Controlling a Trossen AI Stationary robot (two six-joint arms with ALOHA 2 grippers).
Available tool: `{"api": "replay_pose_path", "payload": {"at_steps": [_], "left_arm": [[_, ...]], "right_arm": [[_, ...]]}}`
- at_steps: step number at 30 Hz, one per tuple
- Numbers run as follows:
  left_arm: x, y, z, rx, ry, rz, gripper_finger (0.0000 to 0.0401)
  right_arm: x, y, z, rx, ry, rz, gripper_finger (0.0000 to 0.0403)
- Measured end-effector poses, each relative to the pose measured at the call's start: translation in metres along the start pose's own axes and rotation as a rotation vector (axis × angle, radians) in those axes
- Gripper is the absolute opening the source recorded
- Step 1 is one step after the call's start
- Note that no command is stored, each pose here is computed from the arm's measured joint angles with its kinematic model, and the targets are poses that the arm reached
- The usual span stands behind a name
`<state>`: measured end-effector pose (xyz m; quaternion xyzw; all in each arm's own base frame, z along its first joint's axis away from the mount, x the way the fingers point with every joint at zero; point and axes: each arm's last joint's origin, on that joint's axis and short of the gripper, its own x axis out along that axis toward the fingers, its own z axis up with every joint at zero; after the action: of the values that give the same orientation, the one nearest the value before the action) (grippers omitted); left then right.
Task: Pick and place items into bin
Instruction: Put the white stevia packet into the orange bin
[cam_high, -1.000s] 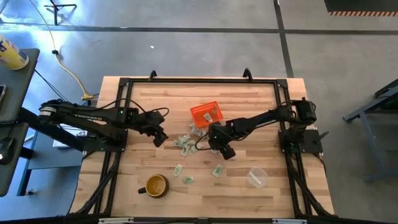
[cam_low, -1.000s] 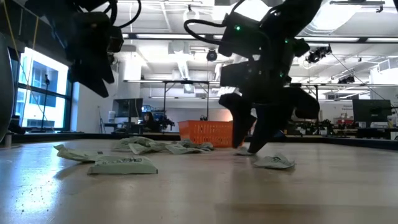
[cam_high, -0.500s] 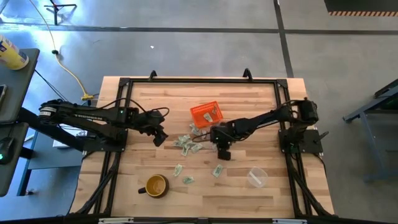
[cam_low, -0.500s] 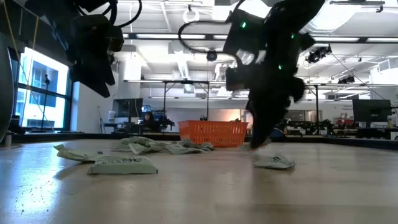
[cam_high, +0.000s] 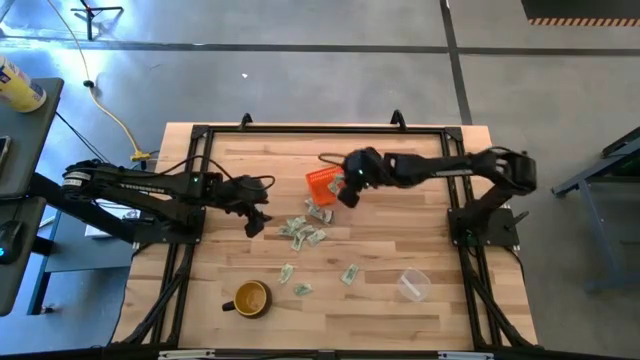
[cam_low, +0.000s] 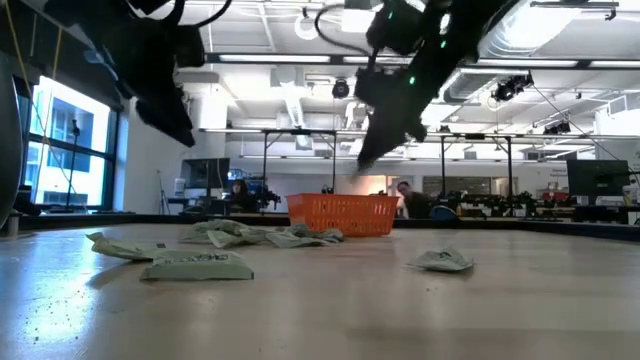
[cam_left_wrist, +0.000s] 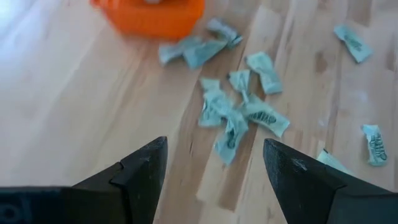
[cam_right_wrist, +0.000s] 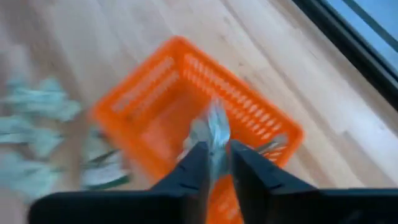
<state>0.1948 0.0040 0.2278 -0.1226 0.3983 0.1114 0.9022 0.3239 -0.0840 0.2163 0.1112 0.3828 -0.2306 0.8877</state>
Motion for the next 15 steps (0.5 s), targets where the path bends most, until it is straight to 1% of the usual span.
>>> {"api": "replay_pose_path", "payload": {"at_steps": [3, 6, 7, 9, 11, 13, 15], "left_arm": [[0.003, -0.001, 0.004, 0.068, -0.029, -0.008, 0.0298], [0.008, -0.002, 0.004, 0.125, -0.019, -0.005, 0.0298], [0.01, -0.003, 0.004, 0.14, -0.014, -0.005, 0.0298], [0.017, -0.003, 0.003, 0.163, 0.02, -0.011, 0.0298], [0.026, -0.004, 0.002, 0.193, 0.046, -0.007, 0.0298], [0.035, -0.005, 0.002, 0.228, 0.064, -0.003, 0.0298], [0.047, -0.006, 0.004, 0.27, 0.051, -0.005, 0.0296]], "right_arm": [[0.016, -0.011, 0.005, 0.026, -0.022, 0.03, 0.0121], [0.023, -0.016, -0.001, 0.099, 0.035, 0.057, 0.0176], [0.023, -0.015, -0.001, 0.1, 0.038, 0.056, 0.019], [0.014, -0.011, 0.001, 0.054, 0.012, 0.036, 0.0212], [0.001, -0.003, 0.003, -0.039, -0.006, 0.017, 0.0222], [-0.013, 0.006, 0.0, -0.144, 0.005, 0.003, 0.0223], [-0.027, 0.012, -0.005, -0.201, 0.035, -0.02, 0.0219]]}}
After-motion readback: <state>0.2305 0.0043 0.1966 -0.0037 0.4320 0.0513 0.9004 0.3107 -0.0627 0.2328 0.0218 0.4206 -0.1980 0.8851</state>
